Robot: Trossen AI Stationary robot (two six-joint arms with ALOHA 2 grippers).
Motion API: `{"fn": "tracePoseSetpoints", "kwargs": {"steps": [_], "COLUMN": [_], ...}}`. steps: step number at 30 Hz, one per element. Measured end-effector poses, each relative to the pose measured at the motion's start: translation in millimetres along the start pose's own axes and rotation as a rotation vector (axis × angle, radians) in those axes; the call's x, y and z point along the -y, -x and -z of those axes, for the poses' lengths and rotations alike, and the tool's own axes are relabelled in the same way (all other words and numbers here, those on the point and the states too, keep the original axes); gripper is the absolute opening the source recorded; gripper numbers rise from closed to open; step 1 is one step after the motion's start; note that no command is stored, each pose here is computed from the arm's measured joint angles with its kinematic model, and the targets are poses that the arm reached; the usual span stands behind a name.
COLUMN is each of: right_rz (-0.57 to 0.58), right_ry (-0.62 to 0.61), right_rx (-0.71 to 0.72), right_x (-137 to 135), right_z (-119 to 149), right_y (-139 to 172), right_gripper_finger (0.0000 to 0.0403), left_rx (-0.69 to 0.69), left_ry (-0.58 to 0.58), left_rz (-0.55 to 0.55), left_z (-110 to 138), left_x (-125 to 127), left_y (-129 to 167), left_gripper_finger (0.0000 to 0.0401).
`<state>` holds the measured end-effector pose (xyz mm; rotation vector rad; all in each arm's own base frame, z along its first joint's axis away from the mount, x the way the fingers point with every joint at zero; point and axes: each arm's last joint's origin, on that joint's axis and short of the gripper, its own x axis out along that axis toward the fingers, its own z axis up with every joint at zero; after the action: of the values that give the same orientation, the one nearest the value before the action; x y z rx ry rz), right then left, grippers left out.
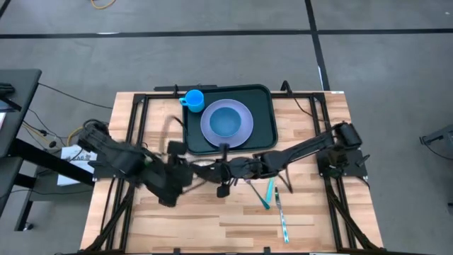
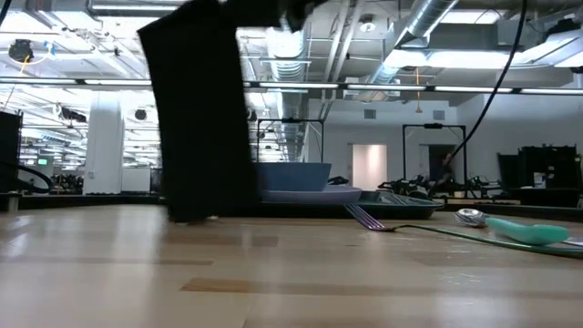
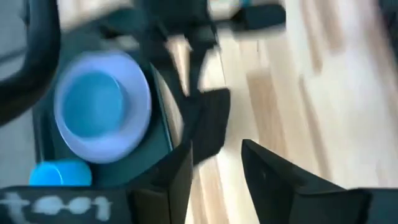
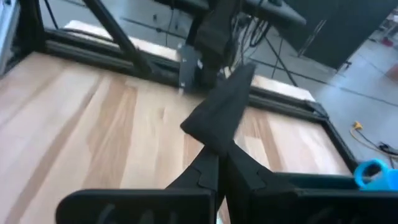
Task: Set up tray
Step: Put the black napkin on the black tray to the right of the purple plate
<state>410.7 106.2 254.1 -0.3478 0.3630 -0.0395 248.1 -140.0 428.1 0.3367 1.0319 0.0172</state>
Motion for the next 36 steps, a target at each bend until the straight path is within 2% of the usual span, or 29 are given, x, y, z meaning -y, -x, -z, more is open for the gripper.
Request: {"fn": "tracePoseSetpoints", "kwargs": {"steps": [5,11,18,23,27,31,36], "right_rz": [-0.012,-0.007,0.045,0.066,0.046,-0.017,0.058], "right_ry": [-0.024,-0.178,-0.478,-0.592,-0.649,-0.662,-0.62], "right_rx": [-0.016,-0.074,-0.163,-0.175,-0.154,-0.14,-0.126], "right_x": [16.4,55.9,104.2,124.1,119.0,91.5,64.4], "right_z": [-25.7,-45.6,-38.3,-33.6,-34.4,-31.5,-13.0], "right_y": [45.7,119.5,174.4,193.6,195.5,192.3,194.9], "right_gripper_finger": [0.0001,0.0001,0.0,0.0,0.0,0.0,0.0], "left_rx": [0.223,0.362,0.433,0.434,0.432,0.436,0.465], "left_ry": [0.062,0.185,0.236,0.21,0.202,0.205,0.241], "left_rz": [-0.098,-0.264,-0.392,-0.407,-0.399,-0.417,-0.43], "left_z": [6.0,31.3,46.4,46.8,46.8,47.7,56.9], "left_x": [-31.0,-61.3,-72.0,-71.0,-70.7,-71.9,-79.1], "left_y": [57.4,96.0,113.6,114.4,114.4,115.4,124.0], "left_gripper_finger": [0.0133,0.0132,0.0132,0.0132,0.0132,0.0132,0.0132]}}
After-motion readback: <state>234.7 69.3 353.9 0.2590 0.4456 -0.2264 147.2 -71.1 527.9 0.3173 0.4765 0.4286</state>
